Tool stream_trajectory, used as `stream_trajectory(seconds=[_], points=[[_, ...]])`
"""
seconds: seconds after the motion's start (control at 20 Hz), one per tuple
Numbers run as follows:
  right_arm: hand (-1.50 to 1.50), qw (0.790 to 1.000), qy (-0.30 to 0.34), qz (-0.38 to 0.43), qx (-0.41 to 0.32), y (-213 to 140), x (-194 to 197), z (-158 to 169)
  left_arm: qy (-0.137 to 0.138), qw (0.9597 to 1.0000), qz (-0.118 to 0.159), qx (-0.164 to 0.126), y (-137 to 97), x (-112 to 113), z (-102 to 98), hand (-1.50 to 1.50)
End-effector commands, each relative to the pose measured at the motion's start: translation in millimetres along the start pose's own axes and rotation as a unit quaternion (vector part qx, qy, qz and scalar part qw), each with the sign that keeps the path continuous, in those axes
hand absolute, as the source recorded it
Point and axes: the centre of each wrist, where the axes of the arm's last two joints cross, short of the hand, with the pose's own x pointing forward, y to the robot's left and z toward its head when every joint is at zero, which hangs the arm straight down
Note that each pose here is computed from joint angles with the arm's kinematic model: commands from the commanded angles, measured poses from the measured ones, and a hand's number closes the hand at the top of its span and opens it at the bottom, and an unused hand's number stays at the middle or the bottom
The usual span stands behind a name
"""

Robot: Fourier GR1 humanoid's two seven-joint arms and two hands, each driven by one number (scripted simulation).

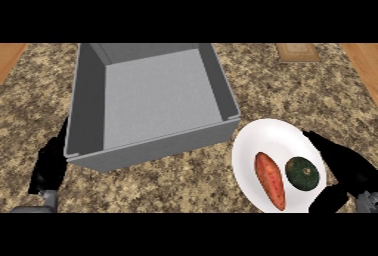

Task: Pick the squash from the plate and place it in the cardboard box

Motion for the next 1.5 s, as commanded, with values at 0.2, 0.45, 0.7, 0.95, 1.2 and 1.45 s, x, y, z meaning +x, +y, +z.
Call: stream_trajectory(seconds=[0.2, 0.45, 0.7, 0.95, 1.2, 1.45], points=[[-1.5, 1.0, 0.002, -0.005, -0.01, 25, 1, -6, -0.004, 0.9999, 0.006, 0.008, 9, -14, 12, 0.0], [-1.5, 1.0, -0.001, -0.018, 0.0, 16, -3, -12, -0.003, 1.0, 0.003, -0.002, 24, -5, 1, 0.0], [-1.5, 1.0, 0.0, -0.006, -0.002, 12, 0, -15, -0.011, 0.9999, 0.002, -0.006, -19, -9, 9, 0.0], [-1.5, 1.0, -0.002, 0.013, 0.005, 43, 1, -25, -0.004, 1.0, 0.0, 0.007, 11, 0, -18, 0.0], [-1.5, 1.0, 0.005, -0.01, 0.025, 36, 0, -21, -0.003, 1.0, 0.006, 0.0, 15, 3, 11, 0.0], [1.5, 0.999, -0.015, 0.027, -0.035, 41, 0, -29, 0.001, 1.0, 0.005, -0.005, 9, 2, -3, 0.0]])
